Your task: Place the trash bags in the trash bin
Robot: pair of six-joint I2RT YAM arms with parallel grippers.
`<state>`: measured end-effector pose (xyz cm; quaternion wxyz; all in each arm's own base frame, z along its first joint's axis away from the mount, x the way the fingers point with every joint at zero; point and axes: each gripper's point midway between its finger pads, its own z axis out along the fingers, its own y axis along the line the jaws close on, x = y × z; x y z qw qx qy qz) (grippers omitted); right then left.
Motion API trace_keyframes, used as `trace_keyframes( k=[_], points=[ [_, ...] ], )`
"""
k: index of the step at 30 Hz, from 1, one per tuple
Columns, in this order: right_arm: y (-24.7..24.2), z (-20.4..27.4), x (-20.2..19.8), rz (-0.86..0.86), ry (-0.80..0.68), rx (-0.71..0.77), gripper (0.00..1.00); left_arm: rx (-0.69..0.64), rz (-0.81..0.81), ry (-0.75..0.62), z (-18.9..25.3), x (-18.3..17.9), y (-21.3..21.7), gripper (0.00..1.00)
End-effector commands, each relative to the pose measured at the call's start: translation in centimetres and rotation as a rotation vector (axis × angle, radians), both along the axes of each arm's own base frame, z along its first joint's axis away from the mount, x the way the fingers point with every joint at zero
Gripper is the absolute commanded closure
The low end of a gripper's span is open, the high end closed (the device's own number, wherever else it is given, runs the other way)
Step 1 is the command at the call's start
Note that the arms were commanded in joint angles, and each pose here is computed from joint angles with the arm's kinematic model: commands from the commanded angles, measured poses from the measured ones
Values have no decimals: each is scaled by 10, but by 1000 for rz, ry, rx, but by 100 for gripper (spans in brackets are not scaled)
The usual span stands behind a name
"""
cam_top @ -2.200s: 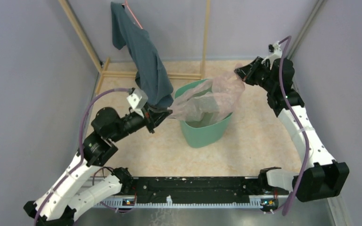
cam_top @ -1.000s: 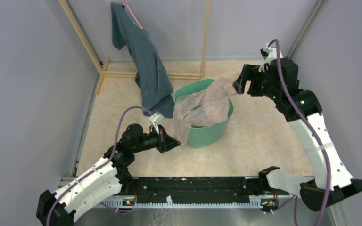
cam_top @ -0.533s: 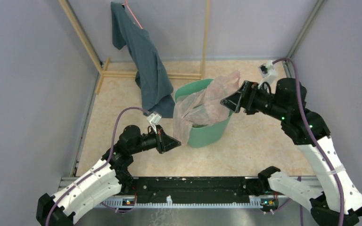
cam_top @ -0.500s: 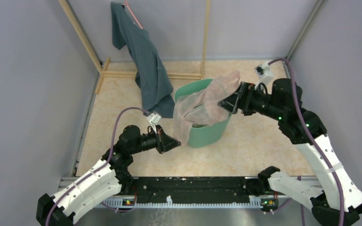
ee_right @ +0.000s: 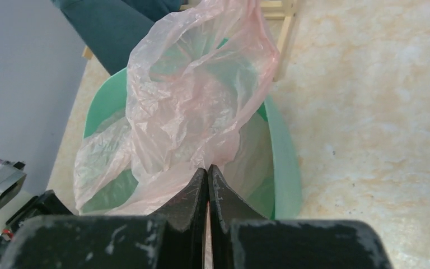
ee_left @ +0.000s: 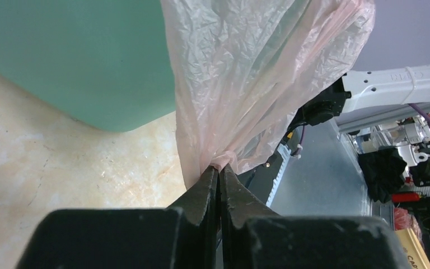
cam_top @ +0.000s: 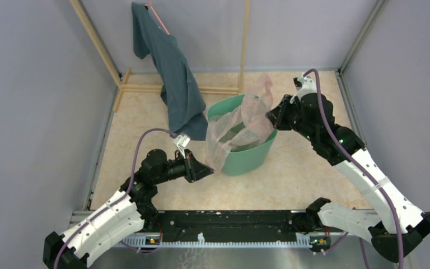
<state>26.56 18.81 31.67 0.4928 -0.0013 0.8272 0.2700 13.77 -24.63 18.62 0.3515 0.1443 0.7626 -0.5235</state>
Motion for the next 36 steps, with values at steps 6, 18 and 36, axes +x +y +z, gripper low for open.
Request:
trace_keyframes(
  k=[6, 18, 36],
  points=[
    [-47, 2, 2, -103, -248, -166, 100, 50, 90, 25, 7, 2, 16, 84],
    [-20, 26, -34, 67, -214, 29, 80, 208, 410, -224, 110, 28, 86, 1],
    [5, 34, -64, 120, 128, 53, 12, 410, 193, -497, 173, 134, -62, 9]
  ],
)
